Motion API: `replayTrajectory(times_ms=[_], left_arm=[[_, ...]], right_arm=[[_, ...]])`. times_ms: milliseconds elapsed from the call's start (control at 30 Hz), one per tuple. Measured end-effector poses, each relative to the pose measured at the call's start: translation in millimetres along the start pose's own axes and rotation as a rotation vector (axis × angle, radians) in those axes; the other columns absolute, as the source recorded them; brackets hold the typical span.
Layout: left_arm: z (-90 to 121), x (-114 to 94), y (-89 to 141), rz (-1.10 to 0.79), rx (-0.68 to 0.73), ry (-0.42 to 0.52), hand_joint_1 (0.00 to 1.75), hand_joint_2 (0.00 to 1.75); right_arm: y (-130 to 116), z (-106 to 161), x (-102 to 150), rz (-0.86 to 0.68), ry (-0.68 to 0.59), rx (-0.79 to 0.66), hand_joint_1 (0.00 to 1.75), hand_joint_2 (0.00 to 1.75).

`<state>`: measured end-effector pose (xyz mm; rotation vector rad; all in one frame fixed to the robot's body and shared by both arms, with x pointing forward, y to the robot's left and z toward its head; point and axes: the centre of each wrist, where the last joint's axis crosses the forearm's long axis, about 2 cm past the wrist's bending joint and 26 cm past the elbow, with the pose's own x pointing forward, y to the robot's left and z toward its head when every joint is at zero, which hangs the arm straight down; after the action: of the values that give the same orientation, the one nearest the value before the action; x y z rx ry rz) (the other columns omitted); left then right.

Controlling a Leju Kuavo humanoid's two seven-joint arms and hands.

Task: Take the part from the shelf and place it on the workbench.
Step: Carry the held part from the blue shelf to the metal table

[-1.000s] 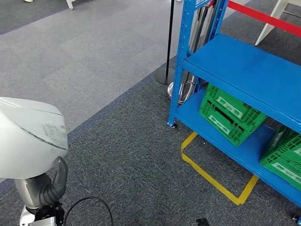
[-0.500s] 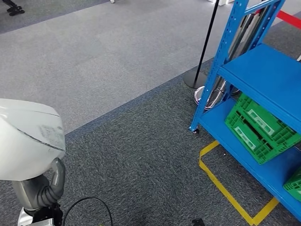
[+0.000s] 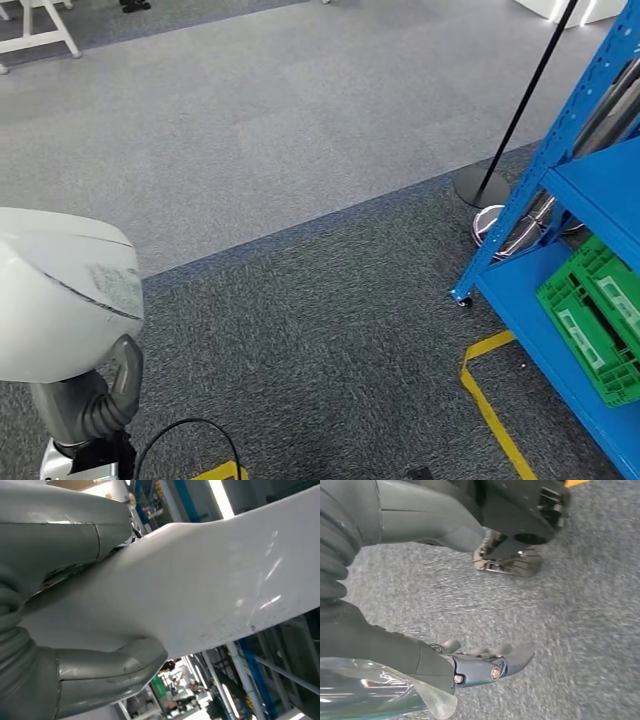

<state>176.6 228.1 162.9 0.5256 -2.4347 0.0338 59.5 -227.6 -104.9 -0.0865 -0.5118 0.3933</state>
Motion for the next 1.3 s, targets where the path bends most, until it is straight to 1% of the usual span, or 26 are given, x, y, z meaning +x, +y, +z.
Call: replayTrajectory(times_ms=[300, 667, 833, 1300], left_arm=[[2.7, 0.4, 2.5, -0.013, 0.005, 0.008, 1.75, 1.75], [0.8, 1.3, 4.4, -0.013, 0.021, 0.004, 1.75, 1.75], [1.0, 1.5, 4.1, -0.012, 0.023, 0.007, 1.75, 1.75], [-0.4, 1.2, 4.3, -0.009, 0.025, 0.002, 1.75, 1.75]], right_arm=[[2.2, 0.2, 1.0, 0.011, -0.002, 0.010, 0.00, 1.75], [0.3, -2.1, 7.2, 0.016, -0.016, 0.008, 0.00, 1.75], [1.5, -0.8, 4.0, 0.017, -0.007, 0.011, 0.00, 1.75], [2.7, -1.6, 7.4, 0.031, -0.008, 0.022, 0.00, 1.75]])
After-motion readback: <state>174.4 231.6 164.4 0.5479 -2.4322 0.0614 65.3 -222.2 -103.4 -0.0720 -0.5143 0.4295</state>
